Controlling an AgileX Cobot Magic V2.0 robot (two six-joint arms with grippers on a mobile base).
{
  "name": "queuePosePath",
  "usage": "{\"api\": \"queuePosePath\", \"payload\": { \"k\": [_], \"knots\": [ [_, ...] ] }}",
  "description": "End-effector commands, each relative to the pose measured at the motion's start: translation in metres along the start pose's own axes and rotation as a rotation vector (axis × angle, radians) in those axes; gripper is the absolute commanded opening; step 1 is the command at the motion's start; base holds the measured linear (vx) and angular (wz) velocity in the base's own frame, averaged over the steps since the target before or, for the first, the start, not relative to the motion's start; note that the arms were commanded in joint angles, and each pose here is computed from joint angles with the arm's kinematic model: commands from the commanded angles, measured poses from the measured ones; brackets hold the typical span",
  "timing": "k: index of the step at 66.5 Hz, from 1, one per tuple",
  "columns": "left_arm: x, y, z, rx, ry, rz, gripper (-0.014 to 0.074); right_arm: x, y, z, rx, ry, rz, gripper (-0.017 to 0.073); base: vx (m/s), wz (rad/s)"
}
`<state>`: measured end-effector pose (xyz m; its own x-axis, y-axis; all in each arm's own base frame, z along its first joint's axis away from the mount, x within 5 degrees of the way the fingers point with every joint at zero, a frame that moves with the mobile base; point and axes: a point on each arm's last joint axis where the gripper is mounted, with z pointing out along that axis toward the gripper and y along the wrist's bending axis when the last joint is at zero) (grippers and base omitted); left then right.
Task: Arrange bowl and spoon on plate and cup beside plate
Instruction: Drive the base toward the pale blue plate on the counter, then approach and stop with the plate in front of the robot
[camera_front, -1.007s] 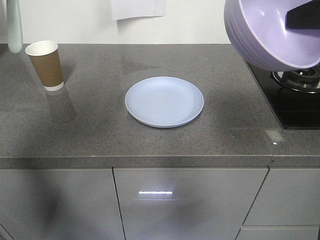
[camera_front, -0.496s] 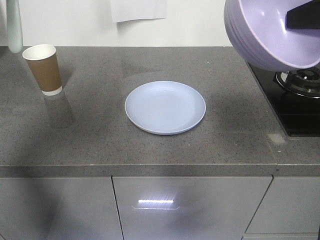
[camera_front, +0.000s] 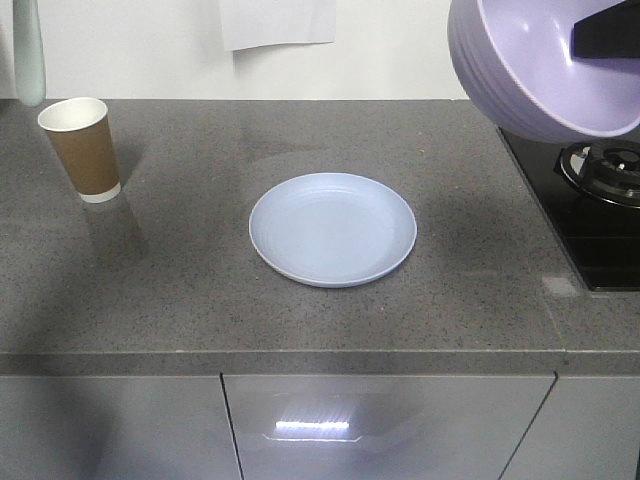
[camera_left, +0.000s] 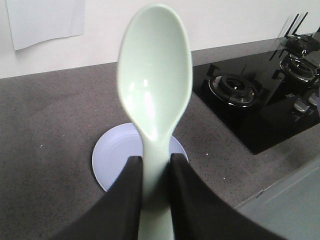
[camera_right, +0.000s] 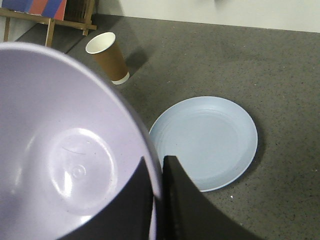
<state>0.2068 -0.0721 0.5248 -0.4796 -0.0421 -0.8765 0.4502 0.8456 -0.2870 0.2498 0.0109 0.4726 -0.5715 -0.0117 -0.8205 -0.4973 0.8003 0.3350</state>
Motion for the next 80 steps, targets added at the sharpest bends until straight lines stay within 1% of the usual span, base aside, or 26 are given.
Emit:
{"api": "queuePosePath", "payload": {
  "k": [1,80],
  "knots": [
    [-0.0092,-0.0084,-0.0113,0.031,-0.096,0.004,-0.0006,-0.0092,0.0143,-0.0121,-0.024,-0.084,-0.030,-0.0006,0.06,0.01],
    [-0.0092,-0.0084,-0.0113,0.031,-0.096,0.004,-0.0006,-0.0092,0.0143,-0.0121,-0.024,-0.084,-0.030,-0.0006,0.05,0.00]
  ]
}}
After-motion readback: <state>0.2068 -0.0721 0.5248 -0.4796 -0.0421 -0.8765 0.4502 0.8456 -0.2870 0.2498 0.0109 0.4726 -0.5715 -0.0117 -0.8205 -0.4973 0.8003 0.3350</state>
